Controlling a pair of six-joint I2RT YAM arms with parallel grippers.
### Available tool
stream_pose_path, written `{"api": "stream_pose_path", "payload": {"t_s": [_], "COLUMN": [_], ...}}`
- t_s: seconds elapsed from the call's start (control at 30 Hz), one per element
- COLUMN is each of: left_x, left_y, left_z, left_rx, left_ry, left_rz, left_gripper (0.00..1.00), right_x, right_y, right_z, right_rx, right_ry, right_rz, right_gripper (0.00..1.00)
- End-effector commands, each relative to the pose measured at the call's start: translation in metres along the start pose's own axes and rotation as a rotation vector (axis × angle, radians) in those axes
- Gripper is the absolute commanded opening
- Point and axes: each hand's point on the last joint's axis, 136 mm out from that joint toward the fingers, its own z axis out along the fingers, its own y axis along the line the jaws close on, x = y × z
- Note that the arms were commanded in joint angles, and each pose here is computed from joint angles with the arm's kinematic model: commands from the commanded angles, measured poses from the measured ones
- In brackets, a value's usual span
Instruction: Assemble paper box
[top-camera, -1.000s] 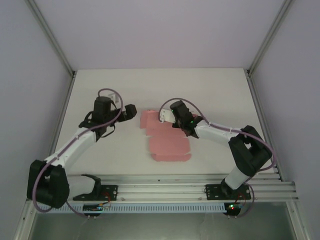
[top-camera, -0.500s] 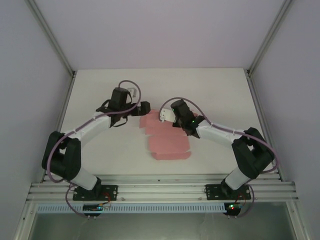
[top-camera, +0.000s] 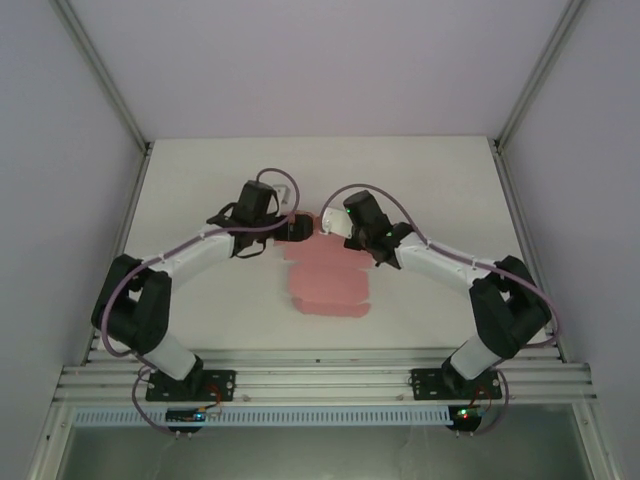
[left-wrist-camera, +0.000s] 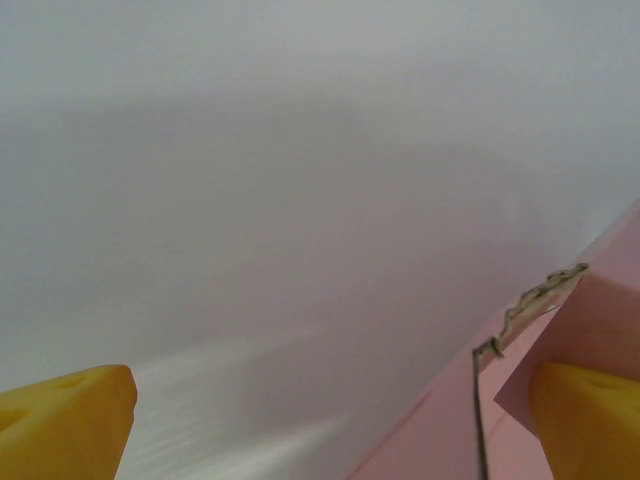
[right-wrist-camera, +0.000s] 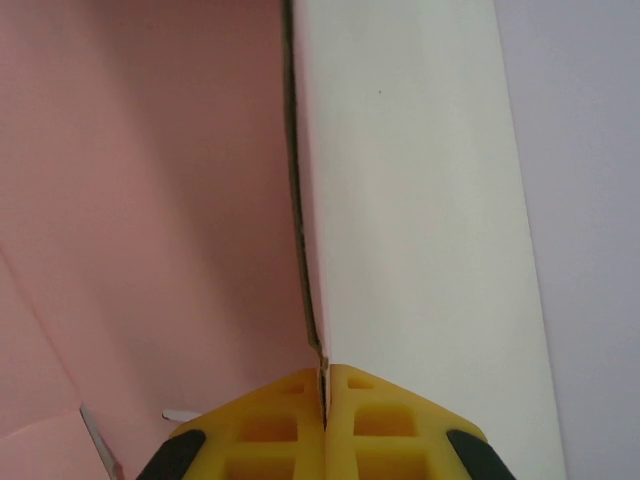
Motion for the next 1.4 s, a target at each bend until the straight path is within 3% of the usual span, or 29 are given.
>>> {"api": "stream_pose_path", "payload": {"t_s": [0.0, 0.43, 0.67, 1.03, 1.37], "left_x": [-0.012, -0.033, -0.032, 0.0, 0.054], "left_y": [-0.003, -0.022, -0.029, 0.037, 0.089], "left_z": [0.005, 0.019, -0.003, -0.067, -0.065], "left_rx": [-0.024, -0.072, -0.051, -0.21, -0.257], "left_ry": [-0.032, -0.149, -0.151, -0.184, -0.15], "left_rz": [0.018, 0.008, 0.047, -0.072, -0.18], "left_gripper": [1.0, 1.0, 1.0, 1.0, 1.0], "right_x": [-0.013, -0.039, -0.035, -0.019, -0.018], "right_y": [-0.006, 0.019, 0.005, -0.009, -0.011], "right_z": [-0.013, -0.044, -0.04, -0.029, -0.029], "right_rx": [-0.021, -0.185, -0.15, -0.125, -0.128], "right_ry": [-0.053, -0.252, -0.243, -0.194, -0.198], "right_rz": [0.048, 0.066, 0.09, 0.127, 0.158], "right_gripper": [0.0, 0.0, 0.0, 0.0, 0.0]}}
